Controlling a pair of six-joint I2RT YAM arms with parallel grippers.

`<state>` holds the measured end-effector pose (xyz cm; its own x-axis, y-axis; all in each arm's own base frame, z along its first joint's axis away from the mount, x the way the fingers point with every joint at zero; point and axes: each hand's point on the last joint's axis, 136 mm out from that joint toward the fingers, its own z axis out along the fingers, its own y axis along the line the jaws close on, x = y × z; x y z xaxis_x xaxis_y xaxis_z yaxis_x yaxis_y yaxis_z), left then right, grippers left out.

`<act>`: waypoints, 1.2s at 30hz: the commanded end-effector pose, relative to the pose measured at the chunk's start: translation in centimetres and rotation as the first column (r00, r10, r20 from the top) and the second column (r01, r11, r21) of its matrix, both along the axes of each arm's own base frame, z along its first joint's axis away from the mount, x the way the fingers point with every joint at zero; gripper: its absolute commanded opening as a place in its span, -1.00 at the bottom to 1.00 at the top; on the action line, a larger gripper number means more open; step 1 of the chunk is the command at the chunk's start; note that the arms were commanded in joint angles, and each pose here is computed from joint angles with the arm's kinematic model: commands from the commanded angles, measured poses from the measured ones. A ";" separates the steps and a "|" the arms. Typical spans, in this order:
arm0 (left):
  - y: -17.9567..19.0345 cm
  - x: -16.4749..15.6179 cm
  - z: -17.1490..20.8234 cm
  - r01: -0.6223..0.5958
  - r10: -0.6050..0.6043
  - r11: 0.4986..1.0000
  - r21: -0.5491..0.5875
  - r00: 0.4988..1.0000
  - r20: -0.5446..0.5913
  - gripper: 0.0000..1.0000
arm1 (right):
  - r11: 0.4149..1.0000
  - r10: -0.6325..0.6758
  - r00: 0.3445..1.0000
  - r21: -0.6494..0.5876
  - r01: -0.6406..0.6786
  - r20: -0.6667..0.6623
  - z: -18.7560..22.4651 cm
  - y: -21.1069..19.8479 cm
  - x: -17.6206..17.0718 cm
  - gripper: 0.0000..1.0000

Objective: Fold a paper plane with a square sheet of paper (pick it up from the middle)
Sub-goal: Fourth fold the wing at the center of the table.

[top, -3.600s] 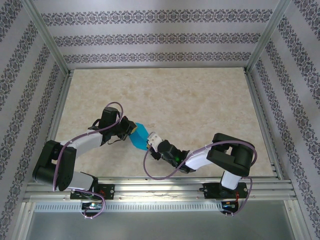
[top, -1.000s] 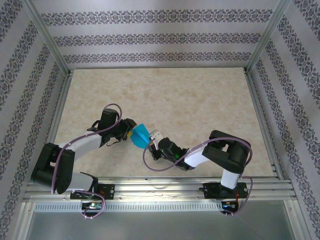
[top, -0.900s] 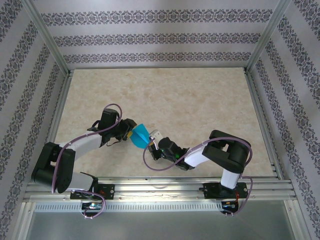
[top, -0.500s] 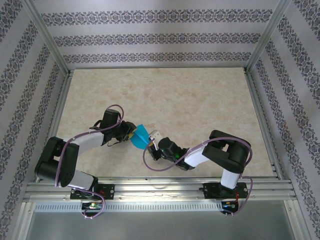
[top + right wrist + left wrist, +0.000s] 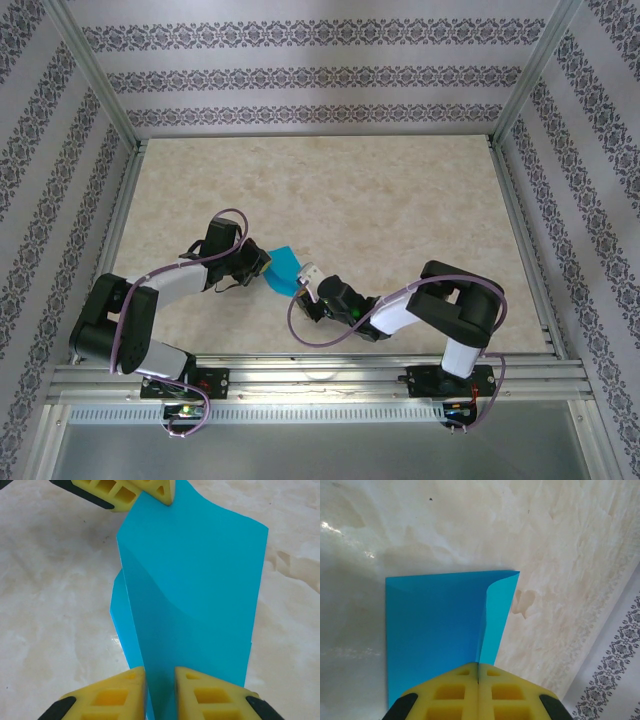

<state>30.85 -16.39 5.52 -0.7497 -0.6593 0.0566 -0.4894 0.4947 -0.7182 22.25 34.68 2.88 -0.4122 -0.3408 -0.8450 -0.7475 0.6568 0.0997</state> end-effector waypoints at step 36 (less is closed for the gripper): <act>-0.7 0.7 2.0 0.024 -0.021 0.998 -0.061 0.999 0.045 -1.00 | 0.998 0.005 0.994 -0.062 0.001 0.107 1.5 -1.6 0.0 -0.65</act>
